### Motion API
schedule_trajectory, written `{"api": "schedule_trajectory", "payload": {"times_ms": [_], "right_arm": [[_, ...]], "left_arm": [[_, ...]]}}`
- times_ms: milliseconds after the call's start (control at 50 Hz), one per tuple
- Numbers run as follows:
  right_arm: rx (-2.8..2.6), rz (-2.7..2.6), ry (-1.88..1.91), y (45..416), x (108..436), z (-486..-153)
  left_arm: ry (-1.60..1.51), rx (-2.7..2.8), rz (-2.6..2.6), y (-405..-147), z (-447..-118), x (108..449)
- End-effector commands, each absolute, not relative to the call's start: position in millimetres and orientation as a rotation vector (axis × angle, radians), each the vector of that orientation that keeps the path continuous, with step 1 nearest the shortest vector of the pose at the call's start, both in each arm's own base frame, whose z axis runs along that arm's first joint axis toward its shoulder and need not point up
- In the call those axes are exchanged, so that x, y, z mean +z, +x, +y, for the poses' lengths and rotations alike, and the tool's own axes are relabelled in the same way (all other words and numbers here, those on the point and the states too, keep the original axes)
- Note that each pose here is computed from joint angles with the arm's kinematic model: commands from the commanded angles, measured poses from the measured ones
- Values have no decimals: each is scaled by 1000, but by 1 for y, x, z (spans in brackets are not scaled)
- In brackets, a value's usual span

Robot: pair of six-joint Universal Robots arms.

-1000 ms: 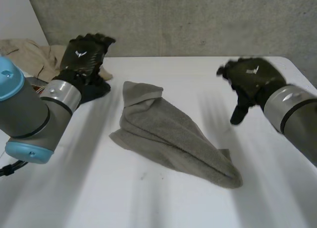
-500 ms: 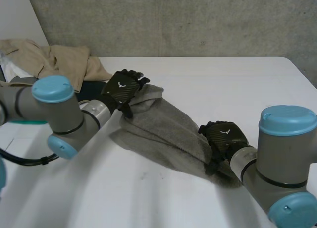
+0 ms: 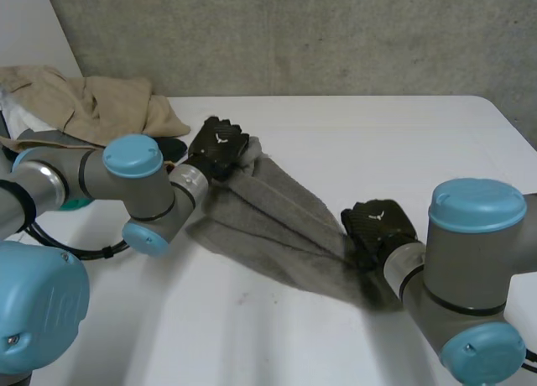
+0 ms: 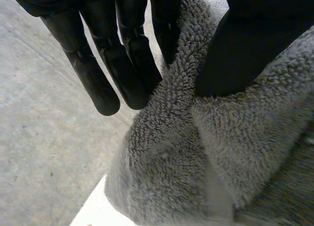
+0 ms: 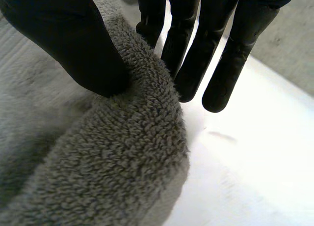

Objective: Fold the laundry.

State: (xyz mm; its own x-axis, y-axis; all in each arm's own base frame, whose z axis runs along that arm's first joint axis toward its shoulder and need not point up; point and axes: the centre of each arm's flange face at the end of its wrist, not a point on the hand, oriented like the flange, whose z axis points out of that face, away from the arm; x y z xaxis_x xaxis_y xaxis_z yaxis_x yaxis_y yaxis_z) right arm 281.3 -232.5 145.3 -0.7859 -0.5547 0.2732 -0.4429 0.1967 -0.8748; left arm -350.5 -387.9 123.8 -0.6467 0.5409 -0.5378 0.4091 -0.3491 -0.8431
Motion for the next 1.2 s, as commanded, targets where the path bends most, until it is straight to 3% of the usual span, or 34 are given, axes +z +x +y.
{"api": "schedule_trajectory", "payload": {"times_ms": [20, 120, 220, 260, 320, 440, 580, 720, 840, 1020, 1100, 1200], "right_arm": [[-1911, 2224, -1053, 292, 185, -264], [-2317, 1983, -897, 305, 257, -303], [-2625, 1706, -682, 304, 323, -319], [-2700, 1592, -636, 304, 347, -313], [-2713, 1570, -631, 303, 353, -307], [-2531, 1763, -883, 300, 309, -284], [-2076, 2061, -1316, 284, 230, -239], [-1715, 2178, -1476, 274, 184, -208], [-1619, 2227, -1495, 273, 165, -205], [-1626, 2228, -1489, 272, 163, -204], [-1627, 2224, -1491, 272, 160, -203], [-1617, 2231, -1493, 271, 157, -200]], "left_arm": [[-1151, 2382, -1628, -351, -404, 177], [-958, 2562, -1462, -347, -404, 249], [-738, 2603, -1312, -333, -386, 322], [-697, 2592, -1312, -328, -380, 331], [-675, 2531, -1346, -324, -364, 331], [-713, 2422, -1484, -309, -330, 309], [-809, 2177, -1801, -286, -283, 230], [-860, 1912, -2103, -262, -249, 169], [-870, 1778, -2313, -246, -238, 167], [-861, 1994, -2259, -244, -240, 214], [-895, 2029, -2136, -267, -232, 224], [-1029, 1961, -2025, -317, -216, 205]]}}
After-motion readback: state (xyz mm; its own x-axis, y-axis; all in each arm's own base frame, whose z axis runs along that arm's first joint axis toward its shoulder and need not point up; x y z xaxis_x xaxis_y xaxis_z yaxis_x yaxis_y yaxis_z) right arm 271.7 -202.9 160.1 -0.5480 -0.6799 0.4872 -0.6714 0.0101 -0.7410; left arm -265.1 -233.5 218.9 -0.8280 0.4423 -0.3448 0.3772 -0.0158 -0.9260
